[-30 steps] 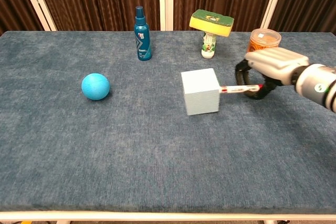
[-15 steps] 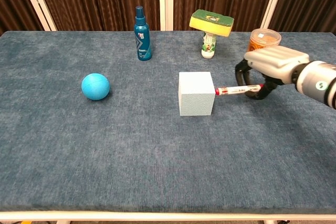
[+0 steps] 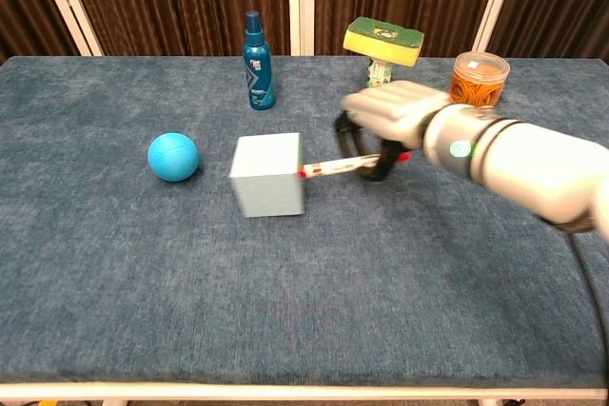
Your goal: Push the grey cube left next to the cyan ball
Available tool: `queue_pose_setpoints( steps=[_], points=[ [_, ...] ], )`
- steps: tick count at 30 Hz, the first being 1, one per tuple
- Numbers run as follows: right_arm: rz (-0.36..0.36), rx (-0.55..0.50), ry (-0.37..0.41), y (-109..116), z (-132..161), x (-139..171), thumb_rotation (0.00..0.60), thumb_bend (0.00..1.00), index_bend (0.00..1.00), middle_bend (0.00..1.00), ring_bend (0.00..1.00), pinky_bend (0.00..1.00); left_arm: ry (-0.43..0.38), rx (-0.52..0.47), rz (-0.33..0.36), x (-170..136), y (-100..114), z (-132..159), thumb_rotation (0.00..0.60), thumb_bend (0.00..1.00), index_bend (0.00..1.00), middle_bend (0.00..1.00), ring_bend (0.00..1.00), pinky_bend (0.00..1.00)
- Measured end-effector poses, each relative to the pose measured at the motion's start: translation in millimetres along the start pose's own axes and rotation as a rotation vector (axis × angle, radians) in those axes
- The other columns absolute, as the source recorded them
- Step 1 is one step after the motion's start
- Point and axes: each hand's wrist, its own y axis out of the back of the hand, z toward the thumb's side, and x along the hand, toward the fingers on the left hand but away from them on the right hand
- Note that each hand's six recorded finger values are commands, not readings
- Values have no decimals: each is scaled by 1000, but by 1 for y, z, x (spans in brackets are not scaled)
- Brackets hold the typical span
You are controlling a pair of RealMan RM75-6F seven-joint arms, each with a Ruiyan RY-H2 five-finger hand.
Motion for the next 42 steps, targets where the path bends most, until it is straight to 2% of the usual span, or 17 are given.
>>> queue_pose_setpoints(
  steps=[7,12,18,27,29,32,36,39,42],
  points=[
    [10,4,33,3,40,-18,600,477,725,640,234,185,1,5,3,-1,1,-1,600,150,181,156,117,127],
    [7,7,30,5,41,-18,600,477,725,640,234,184,4,3,7,-2,3,-1,600,151,181,155,117,127],
    [1,27,-18,8,5,-1,600,477,732,640,234,183,-9,4,8,0,2,1,600,151,181,156,117,126],
    [26,84,-124,0,-74,47,600,477,702,637,229,177,-22,-2,9,1,2,6,600,150,181,156,117,126],
    [46,87,-156,-8,-94,60,600,473,668,614,211,173,-23,-2,6,1,1,7,600,151,181,156,117,127],
    [88,88,-191,-21,-115,76,600,414,529,521,147,155,-28,-5,4,2,-1,9,600,151,181,156,117,126],
    [113,72,-206,-31,-123,83,600,226,283,354,54,137,-38,-7,7,3,0,12,600,150,181,155,117,126],
    [102,62,-208,-30,-124,86,600,177,189,294,28,132,-36,-7,10,3,1,12,600,150,181,155,118,126],
    [83,55,-220,-25,-130,93,600,164,138,274,19,129,-32,-10,11,3,1,11,600,151,181,156,117,126]
  ],
)
